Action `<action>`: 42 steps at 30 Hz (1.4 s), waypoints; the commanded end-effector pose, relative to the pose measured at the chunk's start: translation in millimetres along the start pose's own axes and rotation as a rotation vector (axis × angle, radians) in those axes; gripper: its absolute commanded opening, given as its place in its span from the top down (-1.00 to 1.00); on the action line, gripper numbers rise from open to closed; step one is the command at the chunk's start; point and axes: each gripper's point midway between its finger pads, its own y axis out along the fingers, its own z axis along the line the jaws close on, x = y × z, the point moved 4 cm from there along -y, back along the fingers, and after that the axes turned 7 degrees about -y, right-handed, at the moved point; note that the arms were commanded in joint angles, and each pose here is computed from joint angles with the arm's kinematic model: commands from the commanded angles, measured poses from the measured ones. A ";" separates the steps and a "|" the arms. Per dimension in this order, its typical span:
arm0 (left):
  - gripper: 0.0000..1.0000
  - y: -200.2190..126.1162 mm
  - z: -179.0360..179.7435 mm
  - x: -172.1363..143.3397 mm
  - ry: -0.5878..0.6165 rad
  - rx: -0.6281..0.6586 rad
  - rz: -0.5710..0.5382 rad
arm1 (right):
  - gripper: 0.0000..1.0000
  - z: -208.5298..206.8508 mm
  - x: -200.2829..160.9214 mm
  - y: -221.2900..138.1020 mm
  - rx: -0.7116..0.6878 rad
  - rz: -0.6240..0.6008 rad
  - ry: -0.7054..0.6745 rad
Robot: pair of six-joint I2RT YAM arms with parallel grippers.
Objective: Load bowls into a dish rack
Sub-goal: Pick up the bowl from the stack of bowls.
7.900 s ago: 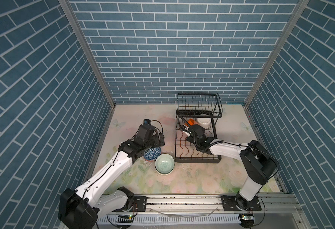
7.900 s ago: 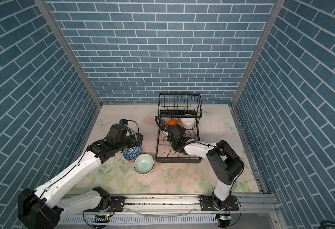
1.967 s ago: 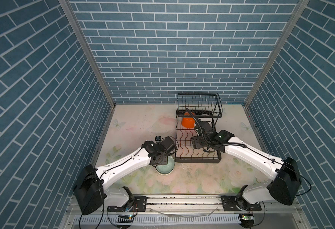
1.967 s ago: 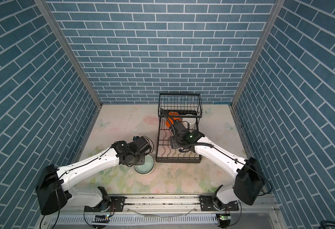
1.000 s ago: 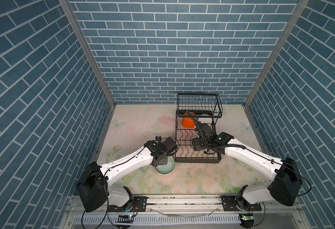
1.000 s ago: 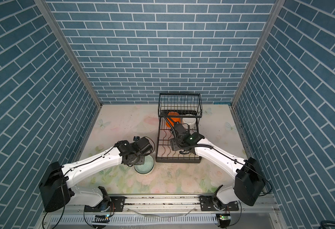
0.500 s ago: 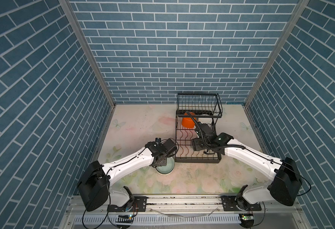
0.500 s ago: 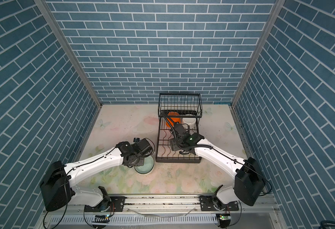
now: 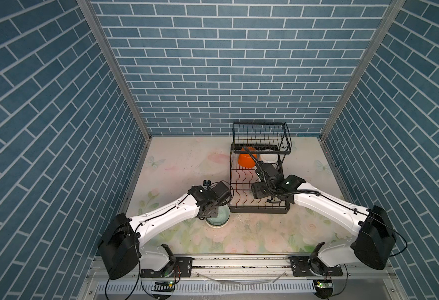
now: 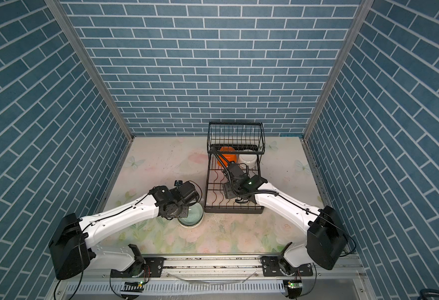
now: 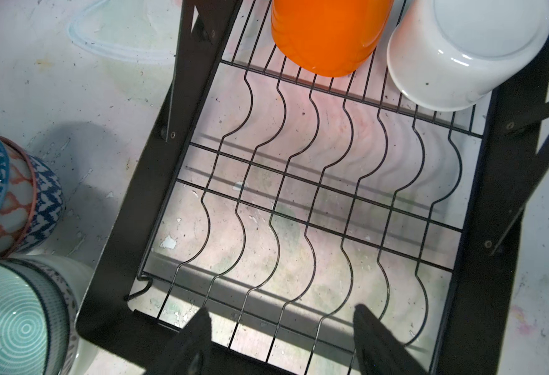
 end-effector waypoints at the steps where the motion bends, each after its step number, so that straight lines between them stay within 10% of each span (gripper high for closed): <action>1: 0.84 -1.7 0.9 3.0 0.001 0.002 -0.029 | -0.40 1.5 -6.8 -2.6 0.012 -0.001 -0.006; 42: 1.00 -32.8 -1.3 7.8 -0.012 -0.312 -0.200 | -0.39 34.9 3.5 -26.5 0.243 -0.040 -0.065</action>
